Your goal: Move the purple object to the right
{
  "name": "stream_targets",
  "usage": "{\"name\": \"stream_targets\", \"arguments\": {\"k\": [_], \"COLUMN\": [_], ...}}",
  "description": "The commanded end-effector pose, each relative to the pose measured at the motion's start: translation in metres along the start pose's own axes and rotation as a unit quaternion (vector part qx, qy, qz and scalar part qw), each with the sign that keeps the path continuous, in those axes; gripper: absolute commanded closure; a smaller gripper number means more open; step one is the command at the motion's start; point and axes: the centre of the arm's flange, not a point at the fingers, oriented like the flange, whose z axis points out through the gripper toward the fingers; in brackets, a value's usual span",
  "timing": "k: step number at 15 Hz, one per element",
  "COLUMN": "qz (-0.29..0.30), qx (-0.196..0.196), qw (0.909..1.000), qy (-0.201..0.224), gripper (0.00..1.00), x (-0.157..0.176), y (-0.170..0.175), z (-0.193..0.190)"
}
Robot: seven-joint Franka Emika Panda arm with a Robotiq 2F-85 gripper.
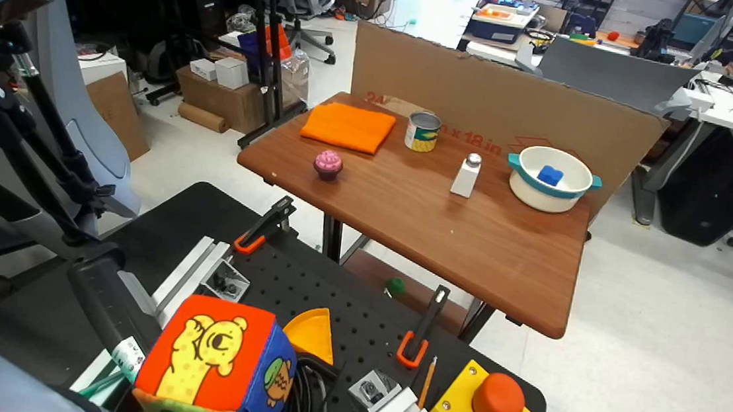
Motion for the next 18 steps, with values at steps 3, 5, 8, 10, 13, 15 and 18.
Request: {"name": "stream_targets", "arguments": {"k": [3, 5, 8, 10, 13, 15, 18], "qz": [-0.008, -0.011, -0.013, -0.016, -0.014, -0.013, -0.011], "qx": [0.01, 0.022, 0.026, 0.028, 0.032, 0.031, 0.031], "qw": [0.9997, 0.9993, 0.9983, 0.997, 0.9948, 0.9926, 0.9889], "qy": [-0.022, -0.027, -0.051, -0.07, -0.096, -0.117, -0.145], "gripper": [0.0, 0.0, 0.0, 0.0, 0.0, 0.0, 0.0], "x": [0.057, 0.076, 0.104, 0.121, 0.148, 0.167, 0.189], "y": [0.02, 0.024, 0.026, 0.025, 0.018, 0.012, 0.006], "z": [0.055, 0.081, 0.119, 0.14, 0.167, 0.187, 0.214]}}
